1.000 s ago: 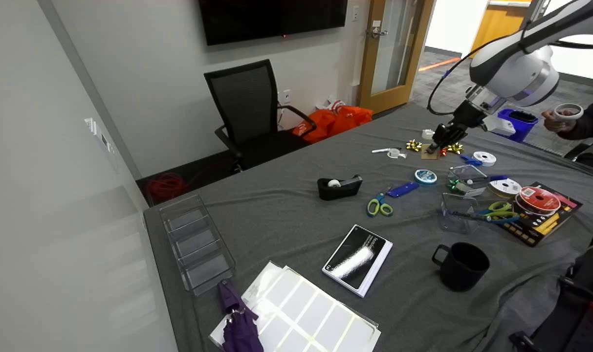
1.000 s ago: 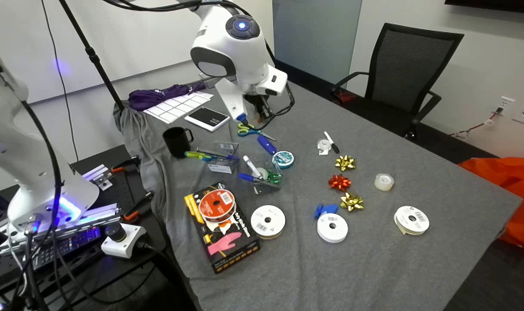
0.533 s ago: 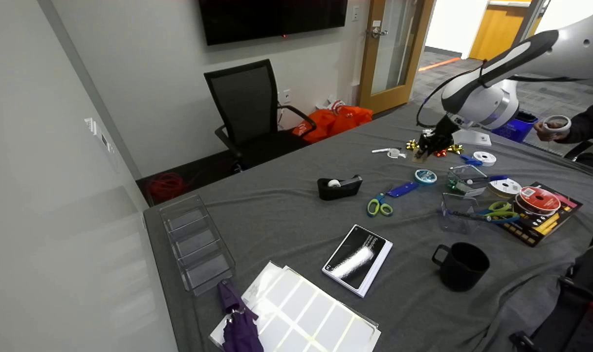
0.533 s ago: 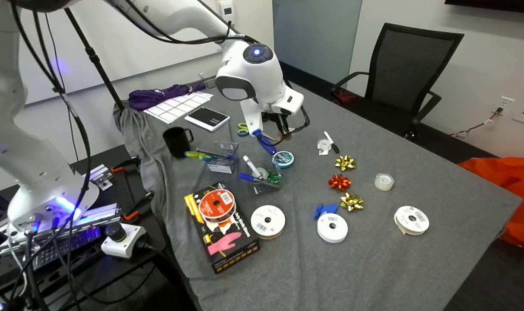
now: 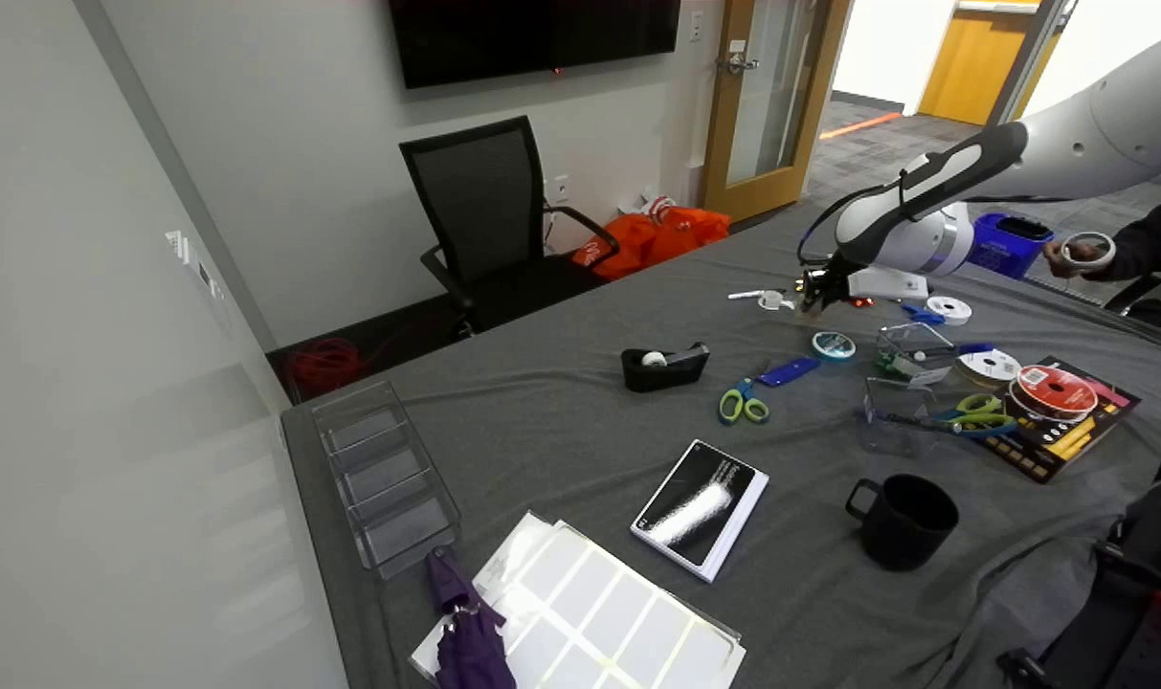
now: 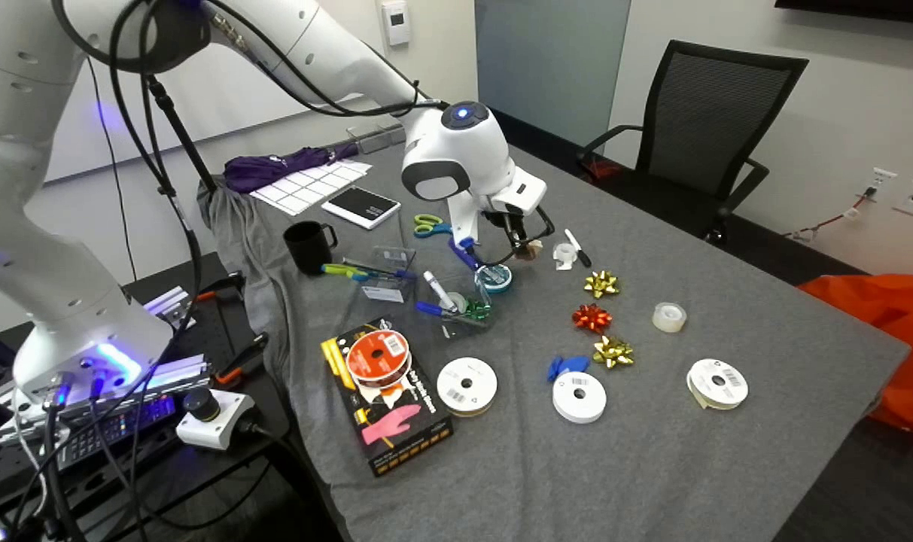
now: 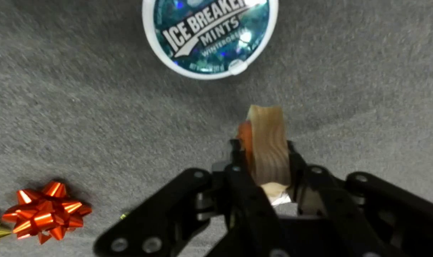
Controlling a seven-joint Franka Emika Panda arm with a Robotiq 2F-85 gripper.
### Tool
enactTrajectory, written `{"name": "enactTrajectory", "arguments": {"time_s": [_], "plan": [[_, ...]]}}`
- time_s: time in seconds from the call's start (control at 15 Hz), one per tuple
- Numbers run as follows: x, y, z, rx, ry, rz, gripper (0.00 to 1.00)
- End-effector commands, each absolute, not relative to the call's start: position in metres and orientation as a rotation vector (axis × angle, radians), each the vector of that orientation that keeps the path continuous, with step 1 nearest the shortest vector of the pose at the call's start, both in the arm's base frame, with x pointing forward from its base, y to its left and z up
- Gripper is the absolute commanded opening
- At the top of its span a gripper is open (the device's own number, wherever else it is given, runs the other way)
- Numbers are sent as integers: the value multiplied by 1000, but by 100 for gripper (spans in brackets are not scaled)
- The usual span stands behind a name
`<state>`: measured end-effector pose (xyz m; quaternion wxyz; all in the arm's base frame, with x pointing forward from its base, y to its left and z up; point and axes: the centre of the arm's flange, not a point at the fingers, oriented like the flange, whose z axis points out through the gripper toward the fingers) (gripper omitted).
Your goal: Remove the object from the transparent pen holder to the right and put it on the table
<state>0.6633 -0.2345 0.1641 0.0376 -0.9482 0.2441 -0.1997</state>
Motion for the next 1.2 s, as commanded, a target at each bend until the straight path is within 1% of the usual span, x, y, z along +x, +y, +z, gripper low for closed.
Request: {"name": "enactTrajectory", "arguments": {"time_s": [0.0,0.07,0.27,0.33,0.47,0.53,0.6,1.13], "plan": [[679,-242,154,-2929,764,-726,53],[680,-243,153,-2941,759,-738,54],[679,-243,146,-2974,740,-749,73],[678,-244,144,-2981,736,-750,81],[678,-245,144,-2989,729,-749,95],[678,-245,143,-2993,728,-747,99],[678,-245,143,-2994,727,-745,100],[673,-244,154,-2987,699,-730,100]]}}
